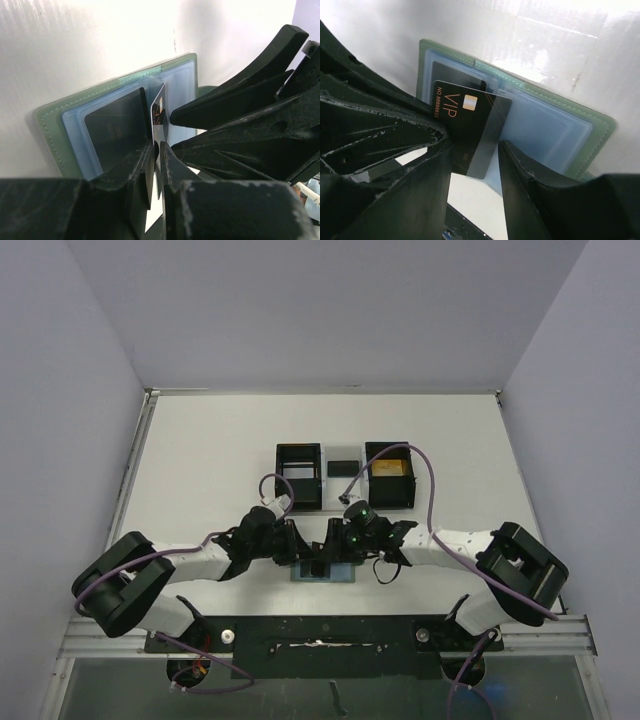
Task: Take the credit cards out of the card holder
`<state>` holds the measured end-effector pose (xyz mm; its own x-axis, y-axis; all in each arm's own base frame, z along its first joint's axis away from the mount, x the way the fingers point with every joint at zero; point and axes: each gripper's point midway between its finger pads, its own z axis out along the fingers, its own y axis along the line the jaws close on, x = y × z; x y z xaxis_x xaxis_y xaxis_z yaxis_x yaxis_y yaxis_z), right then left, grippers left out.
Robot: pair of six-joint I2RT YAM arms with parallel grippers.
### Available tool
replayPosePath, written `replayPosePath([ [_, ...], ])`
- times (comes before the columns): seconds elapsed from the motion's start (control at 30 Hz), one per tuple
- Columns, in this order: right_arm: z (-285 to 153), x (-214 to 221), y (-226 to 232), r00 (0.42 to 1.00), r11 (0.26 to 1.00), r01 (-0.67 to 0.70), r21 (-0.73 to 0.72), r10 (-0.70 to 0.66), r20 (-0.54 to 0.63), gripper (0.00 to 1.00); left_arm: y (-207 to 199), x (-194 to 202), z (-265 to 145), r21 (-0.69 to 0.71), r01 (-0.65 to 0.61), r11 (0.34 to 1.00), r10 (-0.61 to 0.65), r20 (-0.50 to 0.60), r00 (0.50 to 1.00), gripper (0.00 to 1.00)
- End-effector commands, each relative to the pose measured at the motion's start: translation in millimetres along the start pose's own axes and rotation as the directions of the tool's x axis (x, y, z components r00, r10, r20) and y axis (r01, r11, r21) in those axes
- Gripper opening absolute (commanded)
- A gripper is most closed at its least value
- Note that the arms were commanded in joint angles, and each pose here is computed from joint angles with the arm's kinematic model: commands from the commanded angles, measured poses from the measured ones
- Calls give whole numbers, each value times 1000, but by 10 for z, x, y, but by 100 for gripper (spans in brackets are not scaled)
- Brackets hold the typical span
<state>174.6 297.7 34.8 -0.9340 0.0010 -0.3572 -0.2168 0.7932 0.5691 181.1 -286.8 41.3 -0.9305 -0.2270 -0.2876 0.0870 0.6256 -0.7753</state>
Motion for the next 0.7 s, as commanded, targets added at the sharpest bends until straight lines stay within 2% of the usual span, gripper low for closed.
replayPosePath([
  [0.0,-66,-175,-35,994,998,-25,55,19,106,41,-199,-31,35,86,-36,996,38,-12,999,13],
  [0.2,-169,-159,-155,993,997,-31,69,23,118,41,-214,31,95,108,-50,993,57,-56,997,13],
  [0.33,-161,-139,-187,993,996,-43,72,35,113,35,-308,20,104,147,-53,988,62,-57,996,14],
  [0.57,-175,-155,-163,989,997,-62,44,56,137,32,-362,90,112,193,-56,980,76,-98,992,14],
  [0.6,-175,-159,-171,989,997,-61,49,54,138,32,-360,100,119,194,-54,980,75,-102,992,13],
  [0.67,-183,-167,-187,988,996,-62,59,53,142,31,-362,100,127,197,-56,979,78,-102,992,0],
])
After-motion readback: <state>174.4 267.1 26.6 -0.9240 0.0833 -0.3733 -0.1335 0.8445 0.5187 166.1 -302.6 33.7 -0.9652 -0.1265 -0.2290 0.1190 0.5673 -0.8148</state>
